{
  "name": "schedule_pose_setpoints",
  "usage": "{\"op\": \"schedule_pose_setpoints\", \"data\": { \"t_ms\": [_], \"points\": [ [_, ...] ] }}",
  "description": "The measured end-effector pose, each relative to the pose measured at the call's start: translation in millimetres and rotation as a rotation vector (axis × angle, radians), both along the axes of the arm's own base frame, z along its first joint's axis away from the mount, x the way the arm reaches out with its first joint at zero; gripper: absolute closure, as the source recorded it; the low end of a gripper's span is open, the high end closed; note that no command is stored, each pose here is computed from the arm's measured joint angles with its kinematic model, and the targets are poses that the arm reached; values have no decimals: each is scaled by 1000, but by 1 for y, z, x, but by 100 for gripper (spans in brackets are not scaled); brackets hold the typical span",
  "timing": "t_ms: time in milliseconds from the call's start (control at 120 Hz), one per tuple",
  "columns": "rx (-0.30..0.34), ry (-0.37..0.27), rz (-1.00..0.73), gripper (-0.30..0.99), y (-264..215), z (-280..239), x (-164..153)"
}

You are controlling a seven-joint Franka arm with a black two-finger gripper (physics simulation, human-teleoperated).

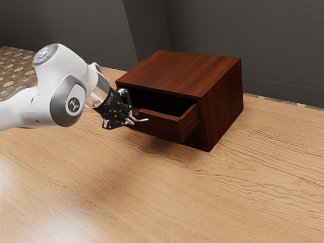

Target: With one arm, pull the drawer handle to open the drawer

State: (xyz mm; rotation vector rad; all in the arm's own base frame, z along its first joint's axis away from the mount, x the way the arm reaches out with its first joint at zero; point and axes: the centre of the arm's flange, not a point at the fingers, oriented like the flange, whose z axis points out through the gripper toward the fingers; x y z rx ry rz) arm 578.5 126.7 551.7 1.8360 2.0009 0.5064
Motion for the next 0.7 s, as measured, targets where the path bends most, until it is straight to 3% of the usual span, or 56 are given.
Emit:
{"op": "schedule_pose_setpoints", "data": {
  "t_ms": [700],
  "points": [
    [-14, -15, 0, 79, -10, 0, -47]
  ]
}}
